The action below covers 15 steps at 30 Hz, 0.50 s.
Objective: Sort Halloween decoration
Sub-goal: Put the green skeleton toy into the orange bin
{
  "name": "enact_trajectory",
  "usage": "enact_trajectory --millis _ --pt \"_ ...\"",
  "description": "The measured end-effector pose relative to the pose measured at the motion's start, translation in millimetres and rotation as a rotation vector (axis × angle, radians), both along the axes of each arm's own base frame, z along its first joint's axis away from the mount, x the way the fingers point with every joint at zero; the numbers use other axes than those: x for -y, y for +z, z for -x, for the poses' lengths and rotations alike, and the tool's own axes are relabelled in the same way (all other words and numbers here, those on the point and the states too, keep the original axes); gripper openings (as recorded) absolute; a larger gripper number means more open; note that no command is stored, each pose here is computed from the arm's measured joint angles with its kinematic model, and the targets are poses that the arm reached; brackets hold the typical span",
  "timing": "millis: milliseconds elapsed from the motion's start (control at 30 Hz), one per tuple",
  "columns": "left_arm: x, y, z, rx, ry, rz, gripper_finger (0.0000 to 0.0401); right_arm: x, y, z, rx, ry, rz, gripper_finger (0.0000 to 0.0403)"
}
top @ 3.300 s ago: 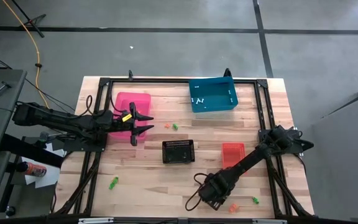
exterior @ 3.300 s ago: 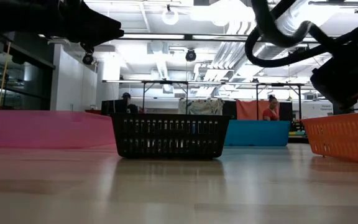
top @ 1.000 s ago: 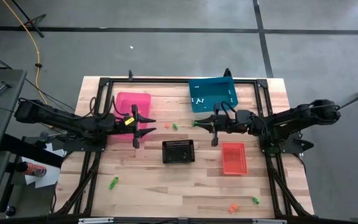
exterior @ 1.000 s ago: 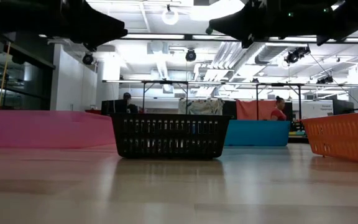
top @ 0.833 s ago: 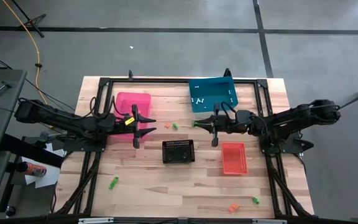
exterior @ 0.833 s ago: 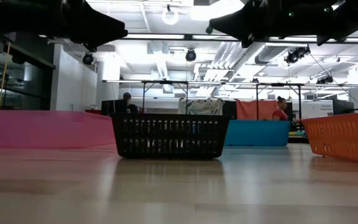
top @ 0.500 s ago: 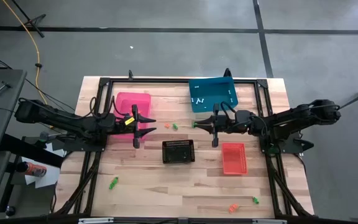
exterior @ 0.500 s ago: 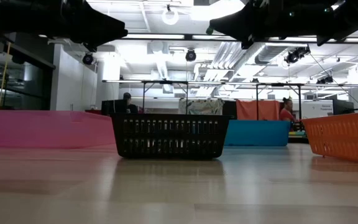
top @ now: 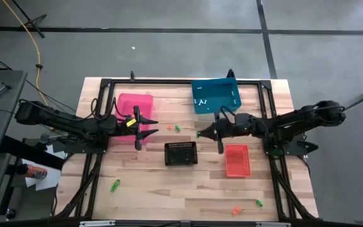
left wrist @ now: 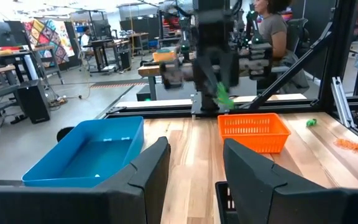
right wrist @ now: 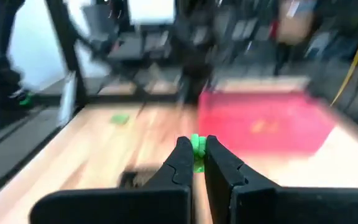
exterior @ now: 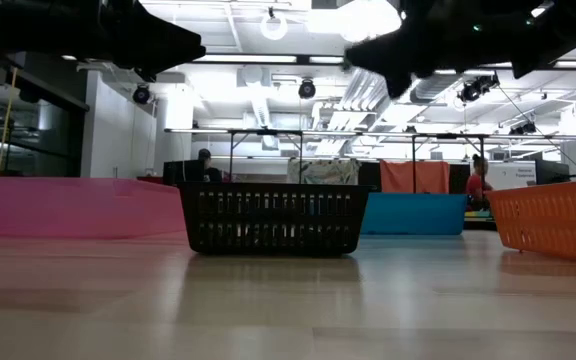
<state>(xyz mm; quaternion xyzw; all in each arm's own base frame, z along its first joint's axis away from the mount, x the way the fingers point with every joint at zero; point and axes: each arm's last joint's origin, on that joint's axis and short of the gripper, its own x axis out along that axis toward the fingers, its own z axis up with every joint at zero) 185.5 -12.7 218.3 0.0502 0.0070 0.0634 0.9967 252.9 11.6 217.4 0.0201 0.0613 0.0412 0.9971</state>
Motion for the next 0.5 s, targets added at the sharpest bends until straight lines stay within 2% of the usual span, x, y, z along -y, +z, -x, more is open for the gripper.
enact_trajectory --millis 100,233,367,500 --pt "0 0 0 0.000 0.000 0.001 0.0140 -13 -12 8 -0.177 0.035 -0.060 0.0005" --pt "0 0 0 0.002 0.017 0.012 0.0140 -36 -29 27 -0.493 -0.047 -0.105 0.0005" --pt "-1 0 0 0.003 0.026 0.016 0.0140 -59 -28 44 -0.741 -0.134 -0.155 0.0005" --pt "-1 0 0 0.006 0.048 0.016 0.0140 -79 -10 54 -0.854 -0.169 -0.203 0.0005"
